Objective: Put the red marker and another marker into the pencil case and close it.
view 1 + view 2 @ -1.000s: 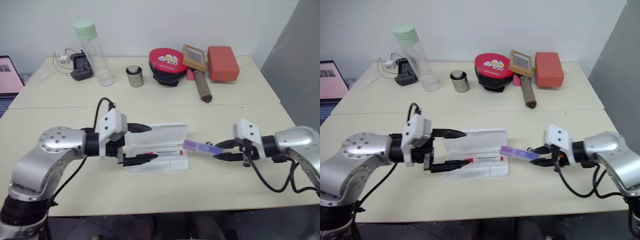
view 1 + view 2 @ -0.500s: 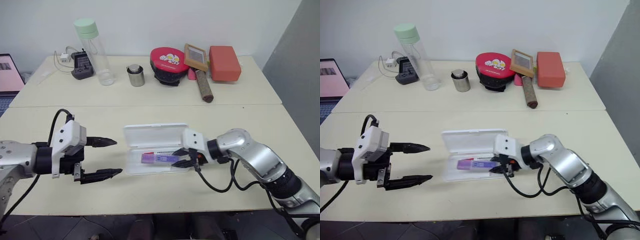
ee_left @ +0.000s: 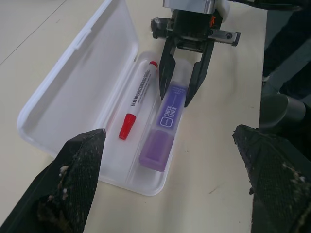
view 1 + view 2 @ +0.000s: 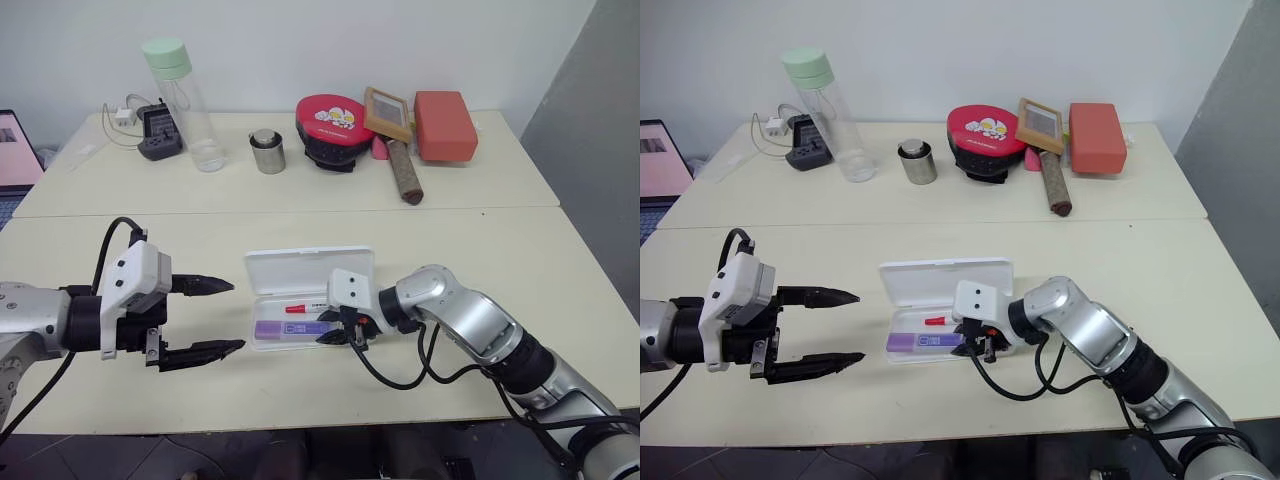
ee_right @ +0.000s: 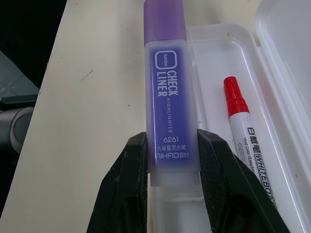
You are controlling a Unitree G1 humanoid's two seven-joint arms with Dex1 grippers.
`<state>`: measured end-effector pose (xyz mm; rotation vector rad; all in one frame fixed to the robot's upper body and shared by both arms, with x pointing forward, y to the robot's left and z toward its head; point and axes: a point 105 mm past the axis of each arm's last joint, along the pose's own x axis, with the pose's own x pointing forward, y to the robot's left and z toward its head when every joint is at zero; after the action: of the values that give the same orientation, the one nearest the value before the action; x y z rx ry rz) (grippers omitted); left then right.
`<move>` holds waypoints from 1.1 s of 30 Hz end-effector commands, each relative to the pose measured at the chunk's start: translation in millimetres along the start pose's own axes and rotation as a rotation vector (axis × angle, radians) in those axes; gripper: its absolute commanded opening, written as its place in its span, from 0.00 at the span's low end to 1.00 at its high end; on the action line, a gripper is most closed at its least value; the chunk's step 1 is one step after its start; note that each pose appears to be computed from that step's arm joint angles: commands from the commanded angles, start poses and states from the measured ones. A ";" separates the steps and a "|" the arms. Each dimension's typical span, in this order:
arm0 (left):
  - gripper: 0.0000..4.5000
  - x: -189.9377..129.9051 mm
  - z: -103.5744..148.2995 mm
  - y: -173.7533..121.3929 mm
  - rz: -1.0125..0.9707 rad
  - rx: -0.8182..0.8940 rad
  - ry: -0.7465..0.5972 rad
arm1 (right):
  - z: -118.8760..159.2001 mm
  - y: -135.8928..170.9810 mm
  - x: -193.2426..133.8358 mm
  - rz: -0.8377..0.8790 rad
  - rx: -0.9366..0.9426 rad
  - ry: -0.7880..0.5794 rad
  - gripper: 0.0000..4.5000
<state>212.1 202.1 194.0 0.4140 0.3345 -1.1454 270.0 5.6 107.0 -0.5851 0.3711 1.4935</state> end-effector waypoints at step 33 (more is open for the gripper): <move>1.00 1.1 9.3 0.6 0.016 0.038 -0.017 | 13.4 -2.5 2.6 0.052 -0.099 -0.020 0.77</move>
<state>215.0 200.9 195.9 0.4140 0.3195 -1.1205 271.0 10.4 100.7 -0.6452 0.3668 1.5545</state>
